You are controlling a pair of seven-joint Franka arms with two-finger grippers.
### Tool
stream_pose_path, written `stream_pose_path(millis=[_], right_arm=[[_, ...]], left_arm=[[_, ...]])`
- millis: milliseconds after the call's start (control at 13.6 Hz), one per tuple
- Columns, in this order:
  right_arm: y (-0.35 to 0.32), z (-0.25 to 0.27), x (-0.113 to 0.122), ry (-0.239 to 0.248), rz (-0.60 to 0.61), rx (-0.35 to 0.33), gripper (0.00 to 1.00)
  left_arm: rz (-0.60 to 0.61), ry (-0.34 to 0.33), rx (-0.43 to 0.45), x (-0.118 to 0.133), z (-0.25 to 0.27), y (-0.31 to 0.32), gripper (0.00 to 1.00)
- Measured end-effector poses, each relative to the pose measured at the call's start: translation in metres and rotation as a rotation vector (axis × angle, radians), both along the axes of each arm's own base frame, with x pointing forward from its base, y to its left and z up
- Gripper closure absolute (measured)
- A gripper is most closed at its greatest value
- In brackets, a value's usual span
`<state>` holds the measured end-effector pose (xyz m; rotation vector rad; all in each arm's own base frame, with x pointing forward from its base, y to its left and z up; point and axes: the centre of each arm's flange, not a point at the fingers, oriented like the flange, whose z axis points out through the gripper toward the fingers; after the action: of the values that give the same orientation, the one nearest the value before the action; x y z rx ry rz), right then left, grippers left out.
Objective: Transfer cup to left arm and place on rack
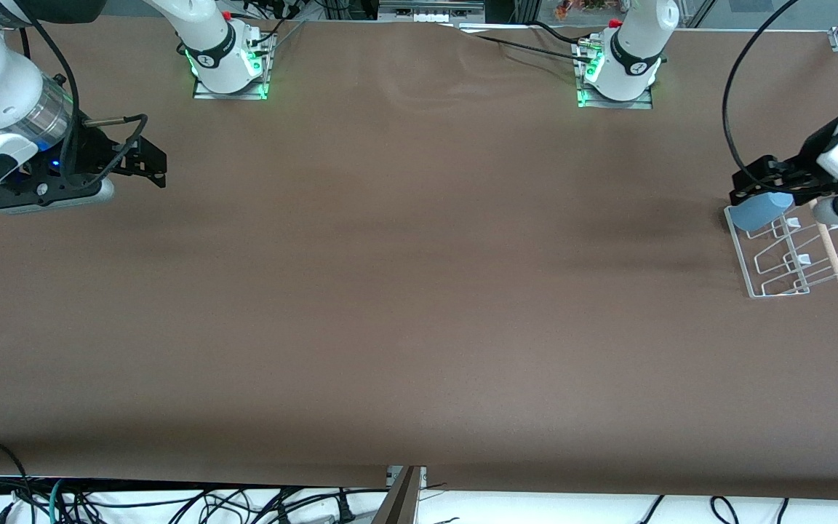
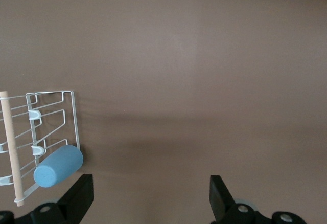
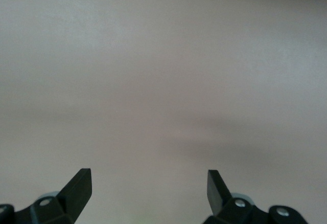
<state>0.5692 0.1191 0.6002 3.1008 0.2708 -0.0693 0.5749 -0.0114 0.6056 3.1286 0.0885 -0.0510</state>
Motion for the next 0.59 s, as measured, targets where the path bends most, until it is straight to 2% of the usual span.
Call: stream_pose_path(millis=[295, 590], right_arm=[[0.001, 0.000, 0.000, -0.001, 0.001, 0.000, 0.00], [0.001, 0.000, 0.000, -0.001, 0.002, 0.000, 0.00]], left_arm=[[0.006, 0.008, 0.003, -0.003, 0.008, -0.009, 0.00], [0.018, 0.073, -0.018, -0.013, 0.017, -0.006, 0.00]])
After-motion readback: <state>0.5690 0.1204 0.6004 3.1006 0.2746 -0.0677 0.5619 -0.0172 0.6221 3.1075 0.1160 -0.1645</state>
